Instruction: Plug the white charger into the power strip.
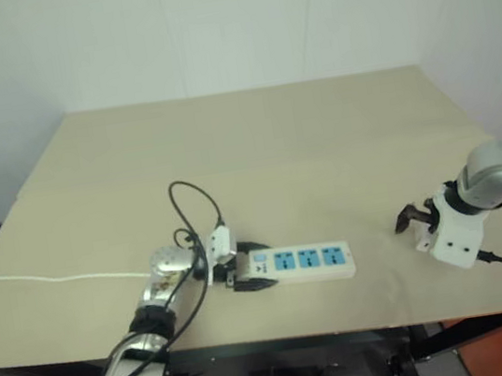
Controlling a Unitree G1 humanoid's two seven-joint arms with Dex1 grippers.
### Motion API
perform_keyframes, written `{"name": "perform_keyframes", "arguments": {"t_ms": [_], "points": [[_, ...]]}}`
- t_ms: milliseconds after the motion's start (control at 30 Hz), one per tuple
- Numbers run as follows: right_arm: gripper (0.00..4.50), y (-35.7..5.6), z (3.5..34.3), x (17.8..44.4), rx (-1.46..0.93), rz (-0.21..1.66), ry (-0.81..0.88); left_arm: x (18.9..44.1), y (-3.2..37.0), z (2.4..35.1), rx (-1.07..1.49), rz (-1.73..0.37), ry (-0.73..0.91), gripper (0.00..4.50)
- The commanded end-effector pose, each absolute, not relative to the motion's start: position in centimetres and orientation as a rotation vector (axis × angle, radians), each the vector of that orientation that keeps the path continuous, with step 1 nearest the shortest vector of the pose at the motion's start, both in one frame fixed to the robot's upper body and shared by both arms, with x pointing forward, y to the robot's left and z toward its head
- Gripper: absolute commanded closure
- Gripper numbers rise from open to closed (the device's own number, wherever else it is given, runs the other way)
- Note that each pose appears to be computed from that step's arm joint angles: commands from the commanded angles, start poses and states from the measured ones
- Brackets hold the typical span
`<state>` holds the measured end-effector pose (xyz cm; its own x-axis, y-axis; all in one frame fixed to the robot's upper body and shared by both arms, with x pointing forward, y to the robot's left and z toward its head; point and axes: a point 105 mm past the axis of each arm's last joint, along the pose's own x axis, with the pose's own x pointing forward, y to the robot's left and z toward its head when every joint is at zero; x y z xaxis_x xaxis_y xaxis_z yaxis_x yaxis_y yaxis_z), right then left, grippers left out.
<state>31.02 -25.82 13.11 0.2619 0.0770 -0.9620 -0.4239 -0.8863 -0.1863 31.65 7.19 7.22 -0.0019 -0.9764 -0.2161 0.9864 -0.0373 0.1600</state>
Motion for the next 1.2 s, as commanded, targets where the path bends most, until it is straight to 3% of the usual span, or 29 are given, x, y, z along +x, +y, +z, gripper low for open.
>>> {"name": "perform_keyframes", "arguments": {"t_ms": [33, 467, 600, 867, 1033, 1200], "points": [[0.0, -26.2, 13.3, 31.2, -2.151, 1.662, 0.319, 30.9, 6.6, 6.3, 0.3, -1.617, 0.086, 1.21], [0.0, -26.4, 11.2, 31.6, -2.158, 1.729, 0.391, 30.6, 7.1, 5.9, 0.296, -1.576, 0.099, 1.21], [0.88, -26.3, 10.6, 32.0, -2.175, 1.736, 0.408, 30.6, 7.3, 5.9, 0.301, -1.566, 0.103, 1.21], [3.32, -25.5, 10.0, 32.6, -2.255, 1.729, 0.352, 31.2, 8.2, 5.8, 0.32, -1.535, 0.118, 1.21], [3.32, -24.6, 11.0, 32.9, -2.226, 1.64, 0.267, 31.5, 8.5, 5.6, 0.335, -1.527, 0.136, 1.21], [3.32, -23.3, 14.2, 33.2, -2.021, 1.473, 0.196, 31.6, 8.4, 5.6, 0.34, -1.541, 0.139, 1.21]]}}
